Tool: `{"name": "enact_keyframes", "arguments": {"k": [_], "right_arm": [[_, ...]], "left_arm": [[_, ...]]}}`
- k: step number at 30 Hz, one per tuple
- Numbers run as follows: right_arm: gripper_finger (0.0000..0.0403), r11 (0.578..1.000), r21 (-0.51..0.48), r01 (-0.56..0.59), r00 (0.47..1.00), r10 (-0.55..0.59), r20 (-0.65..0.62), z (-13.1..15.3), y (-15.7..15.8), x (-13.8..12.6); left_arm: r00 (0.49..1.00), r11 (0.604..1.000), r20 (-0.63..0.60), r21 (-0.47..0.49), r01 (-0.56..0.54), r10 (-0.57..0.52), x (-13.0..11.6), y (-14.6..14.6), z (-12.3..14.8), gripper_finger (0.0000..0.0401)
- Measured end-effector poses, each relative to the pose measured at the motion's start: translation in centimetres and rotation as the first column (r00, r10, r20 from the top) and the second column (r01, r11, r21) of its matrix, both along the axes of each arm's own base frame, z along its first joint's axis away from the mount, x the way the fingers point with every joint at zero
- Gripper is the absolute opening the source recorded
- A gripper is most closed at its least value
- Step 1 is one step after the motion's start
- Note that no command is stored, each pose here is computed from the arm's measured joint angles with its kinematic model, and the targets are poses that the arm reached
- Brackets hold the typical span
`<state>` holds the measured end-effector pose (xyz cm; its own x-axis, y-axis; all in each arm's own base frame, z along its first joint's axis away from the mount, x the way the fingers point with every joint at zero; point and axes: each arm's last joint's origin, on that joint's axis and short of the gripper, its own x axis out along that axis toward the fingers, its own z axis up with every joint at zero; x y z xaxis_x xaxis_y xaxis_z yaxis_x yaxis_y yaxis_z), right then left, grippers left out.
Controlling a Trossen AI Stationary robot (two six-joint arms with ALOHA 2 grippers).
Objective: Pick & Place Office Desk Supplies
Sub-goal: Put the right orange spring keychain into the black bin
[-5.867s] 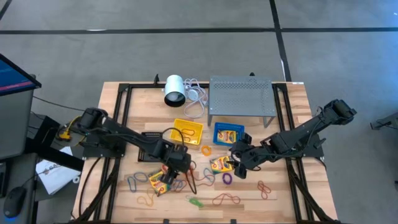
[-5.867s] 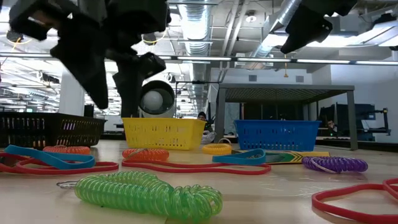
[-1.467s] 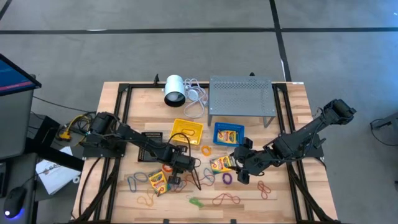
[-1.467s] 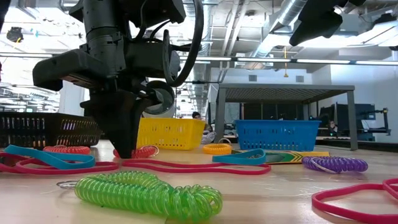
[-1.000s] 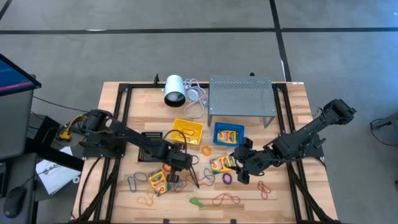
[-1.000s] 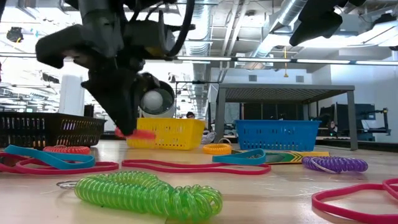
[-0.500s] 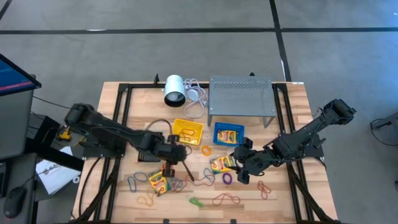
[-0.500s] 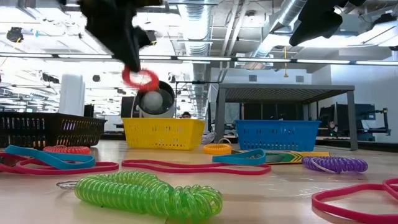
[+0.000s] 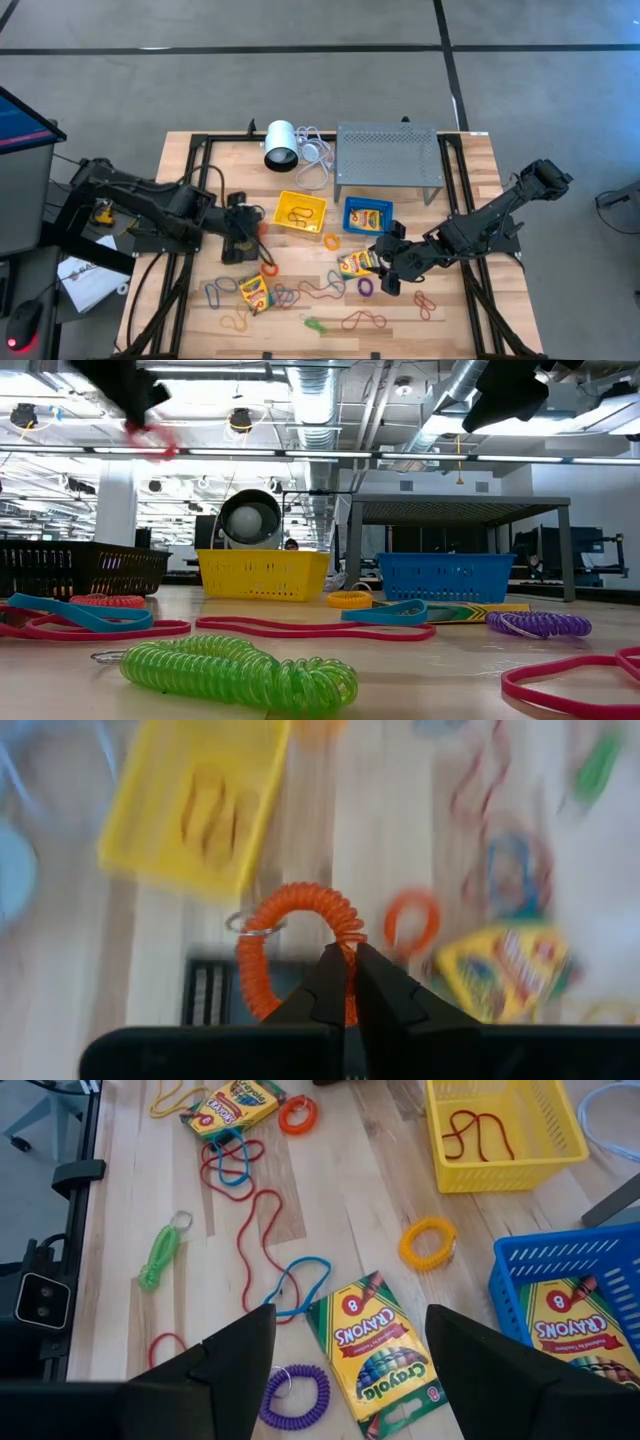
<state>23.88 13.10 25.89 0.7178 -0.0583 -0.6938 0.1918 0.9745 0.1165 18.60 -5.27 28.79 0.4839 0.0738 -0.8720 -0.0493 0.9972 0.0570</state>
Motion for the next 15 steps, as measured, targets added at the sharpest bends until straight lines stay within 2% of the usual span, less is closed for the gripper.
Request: {"name": "enact_keyframes", "arguments": {"k": [3,7,15], "right_arm": [[0.0253,1.0,-0.003,0.003,1.0,-0.003,0.002,0.0,0.0,0.0],[0.0253,1.0,-0.004,0.003,1.0,-0.003,0.002,0.0,0.0,0.0],[0.0253,1.0,-0.006,0.003,1.0,-0.003,0.0,0.0,0.0,0.0]], "left_arm": [[1.0,1.0,-0.022,-0.022,0.007,-0.007,-1.3,0.3,-1.8,0.0001],[0.999,0.996,0.047,-0.083,0.027,-0.023,-2.4,0.6,-3.8,0.0001],[0.997,0.988,0.037,-0.139,-0.068,0.074,-4.5,1.2,-6.5,0.0001]]}}
